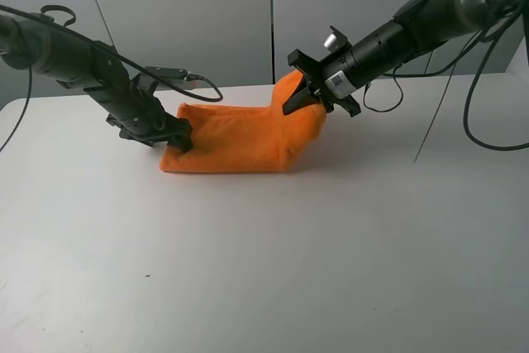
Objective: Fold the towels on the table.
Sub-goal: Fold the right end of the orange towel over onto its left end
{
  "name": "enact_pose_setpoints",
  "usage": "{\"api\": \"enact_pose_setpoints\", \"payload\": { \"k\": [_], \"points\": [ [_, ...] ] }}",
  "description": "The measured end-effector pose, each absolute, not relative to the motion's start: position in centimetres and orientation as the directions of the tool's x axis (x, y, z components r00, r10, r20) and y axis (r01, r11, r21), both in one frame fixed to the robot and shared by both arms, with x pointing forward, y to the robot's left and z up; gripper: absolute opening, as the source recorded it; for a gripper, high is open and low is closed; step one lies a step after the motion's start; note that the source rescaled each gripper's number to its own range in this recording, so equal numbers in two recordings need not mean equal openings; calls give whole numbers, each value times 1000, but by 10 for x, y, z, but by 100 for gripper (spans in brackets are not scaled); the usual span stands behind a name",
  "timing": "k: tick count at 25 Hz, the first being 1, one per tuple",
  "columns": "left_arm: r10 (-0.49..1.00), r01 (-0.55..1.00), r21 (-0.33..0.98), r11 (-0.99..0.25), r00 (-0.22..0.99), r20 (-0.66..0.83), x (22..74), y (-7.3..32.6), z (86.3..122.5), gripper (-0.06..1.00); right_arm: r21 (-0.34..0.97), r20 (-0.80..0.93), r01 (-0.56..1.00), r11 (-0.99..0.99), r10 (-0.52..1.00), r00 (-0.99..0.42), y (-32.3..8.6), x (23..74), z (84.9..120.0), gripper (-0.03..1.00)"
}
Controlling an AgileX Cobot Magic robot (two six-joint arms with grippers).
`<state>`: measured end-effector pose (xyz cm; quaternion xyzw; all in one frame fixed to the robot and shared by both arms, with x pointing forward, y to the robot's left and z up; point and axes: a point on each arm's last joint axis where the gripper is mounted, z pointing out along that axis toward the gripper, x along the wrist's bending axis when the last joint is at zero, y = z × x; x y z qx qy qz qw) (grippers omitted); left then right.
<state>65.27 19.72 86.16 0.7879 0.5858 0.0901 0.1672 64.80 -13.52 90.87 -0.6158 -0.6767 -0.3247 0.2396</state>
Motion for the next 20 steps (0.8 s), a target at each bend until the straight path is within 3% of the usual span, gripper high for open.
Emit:
{"api": "enact_pose_setpoints", "payload": {
  "k": [8, 20],
  "points": [
    [953, 893, 369, -258, 297, -54, 653, 197, 862, 99, 161, 728, 986, 44, 669, -148, -88, 637, 913, 0],
    [953, 892, 369, -260, 299, -52, 653, 197, 862, 99, 31, 831, 992, -120, 555, 41, -56, 650, 906, 0]
  ]
}}
